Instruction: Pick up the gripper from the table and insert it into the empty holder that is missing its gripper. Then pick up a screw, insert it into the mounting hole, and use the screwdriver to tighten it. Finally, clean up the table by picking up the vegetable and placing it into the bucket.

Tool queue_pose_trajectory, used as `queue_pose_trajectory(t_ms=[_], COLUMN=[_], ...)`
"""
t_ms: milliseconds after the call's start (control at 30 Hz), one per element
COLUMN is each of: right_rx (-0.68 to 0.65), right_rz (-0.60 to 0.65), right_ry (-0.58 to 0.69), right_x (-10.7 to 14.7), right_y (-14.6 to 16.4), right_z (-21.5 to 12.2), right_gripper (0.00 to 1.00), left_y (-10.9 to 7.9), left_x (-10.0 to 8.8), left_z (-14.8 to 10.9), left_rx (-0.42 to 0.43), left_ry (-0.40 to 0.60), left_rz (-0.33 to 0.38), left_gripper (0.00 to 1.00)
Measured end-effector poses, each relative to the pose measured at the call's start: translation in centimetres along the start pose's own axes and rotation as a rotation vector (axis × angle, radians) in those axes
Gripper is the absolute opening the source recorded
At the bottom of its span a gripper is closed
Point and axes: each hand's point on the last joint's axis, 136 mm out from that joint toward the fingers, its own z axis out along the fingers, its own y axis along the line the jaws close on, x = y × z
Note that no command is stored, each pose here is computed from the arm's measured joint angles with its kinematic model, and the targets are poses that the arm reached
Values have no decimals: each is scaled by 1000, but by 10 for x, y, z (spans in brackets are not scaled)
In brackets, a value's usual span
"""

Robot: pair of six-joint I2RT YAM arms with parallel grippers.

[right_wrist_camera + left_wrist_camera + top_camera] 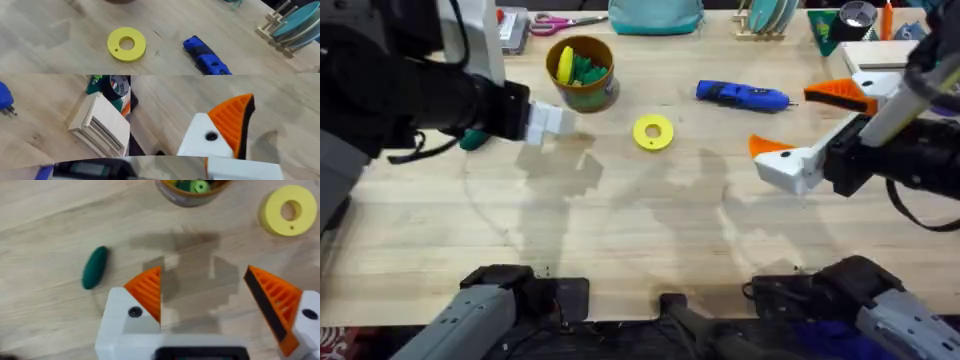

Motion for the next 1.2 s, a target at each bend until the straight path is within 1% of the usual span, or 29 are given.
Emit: queue_pose_trajectory(t_ms=[33,100,267,367,467,533,633,767,933,1033,1133,1167,1200], right_rx=[0,0,0,-1,-1,-1,-1,-1,-3,-5,-8,-10,-13], right_rz=[0,0,3,3,3,3,3,4,4,5,7,7,9], right_ry=[0,0,1,2,3,3,3,4,9,18,29,34,47], right_x=[0,0,0,1,1,1,1,1,2,5,7,8,12], right_y=[0,0,0,0,0,0,0,0,1,1,2,2,3], right_z=[0,0,0,0,0,0,0,0,0,0,0,0,0], right_gripper=[996,997,997,997,997,997,997,997,997,997,997,997,997], left_y=[5,20,73,100,123,136,147,155,167,171,174,175,177], left_x=[-3,-8,-14,-10,-4,1,14,30,47,59,65,66,71], left_z=[-3,-8,-16,-12,-3,5,19,41,70,89,107,111,122], left_rx=[-17,-60,-148,-170,-178,-179,-156,-110,-65,-31,-13,-9,9], left_ry=[-5,-11,35,94,144,173,232,302,364,404,420,423,436], left_rz=[2,-9,-61,-75,-91,-86,-49,1,25,45,62,68,96], left_gripper=[984,984,983,984,985,991,959,957,966,947,933,923,875])
